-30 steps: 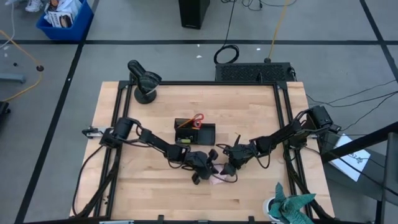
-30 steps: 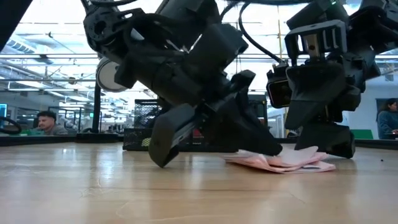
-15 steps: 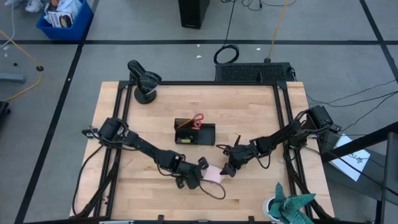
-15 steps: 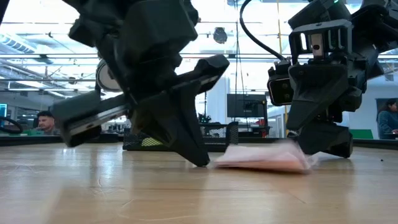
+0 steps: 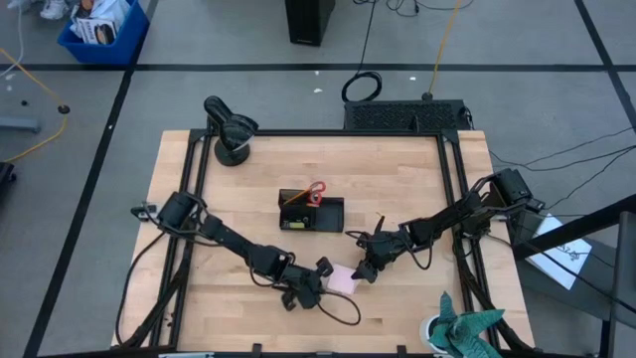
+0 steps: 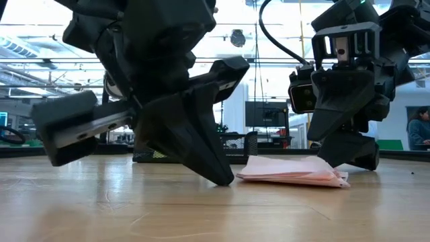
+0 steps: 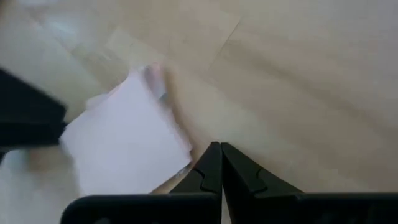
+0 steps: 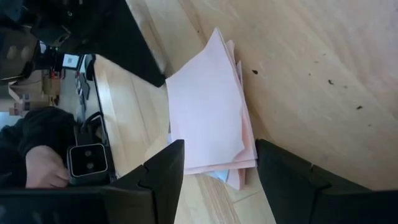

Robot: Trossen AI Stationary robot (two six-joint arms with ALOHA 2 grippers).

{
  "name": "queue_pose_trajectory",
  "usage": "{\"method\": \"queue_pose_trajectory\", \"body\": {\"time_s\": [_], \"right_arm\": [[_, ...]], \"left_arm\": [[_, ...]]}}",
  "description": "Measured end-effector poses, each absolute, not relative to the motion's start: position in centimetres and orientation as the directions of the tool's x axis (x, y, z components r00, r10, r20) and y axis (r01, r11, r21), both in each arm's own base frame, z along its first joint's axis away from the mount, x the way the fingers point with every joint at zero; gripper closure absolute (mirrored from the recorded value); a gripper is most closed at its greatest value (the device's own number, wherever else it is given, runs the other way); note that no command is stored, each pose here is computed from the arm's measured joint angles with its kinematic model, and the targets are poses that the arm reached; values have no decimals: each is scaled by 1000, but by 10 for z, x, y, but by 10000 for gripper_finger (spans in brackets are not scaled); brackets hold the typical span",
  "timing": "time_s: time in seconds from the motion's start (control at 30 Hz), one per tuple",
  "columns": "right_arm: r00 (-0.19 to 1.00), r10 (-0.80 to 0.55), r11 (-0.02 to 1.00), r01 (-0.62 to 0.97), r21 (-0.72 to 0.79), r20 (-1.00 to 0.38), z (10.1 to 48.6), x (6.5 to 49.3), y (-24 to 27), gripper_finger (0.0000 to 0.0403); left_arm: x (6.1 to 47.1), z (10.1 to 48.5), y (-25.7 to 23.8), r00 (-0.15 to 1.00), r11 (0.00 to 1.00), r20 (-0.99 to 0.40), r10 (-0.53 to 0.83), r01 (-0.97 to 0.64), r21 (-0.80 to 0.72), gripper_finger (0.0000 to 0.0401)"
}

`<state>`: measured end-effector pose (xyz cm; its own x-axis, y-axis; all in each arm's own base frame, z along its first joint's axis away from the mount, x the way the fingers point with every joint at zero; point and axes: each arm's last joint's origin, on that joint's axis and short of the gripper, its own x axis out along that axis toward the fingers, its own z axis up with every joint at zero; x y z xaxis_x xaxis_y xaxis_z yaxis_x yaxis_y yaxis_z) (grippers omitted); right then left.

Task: Pick and place office supplies into organizer
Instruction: Put the pink sticky note into the black desk organizer

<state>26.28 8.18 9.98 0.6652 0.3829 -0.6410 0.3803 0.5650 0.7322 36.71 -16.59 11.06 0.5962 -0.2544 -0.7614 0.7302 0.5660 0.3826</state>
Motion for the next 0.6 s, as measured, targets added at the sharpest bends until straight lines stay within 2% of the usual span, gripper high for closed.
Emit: {"method": "queue_pose_trajectory", "body": {"time_s": [0.17, 0.43, 0.6], "right_arm": [[652, 374, 574, 395, 717, -659, 98, 262, 81, 214], [666, 350, 578, 400, 711, -659, 98, 262, 80, 214], [672, 334, 586, 402, 704, -661, 98, 262, 80, 214]], "left_arm": [[367, 112, -172, 578, 596, -736, -354, 745, 299, 398], [372, 112, -184, 657, 639, -651, -381, 696, 328, 399], [387, 91, -179, 710, 715, -611, -350, 624, 315, 399]]}}
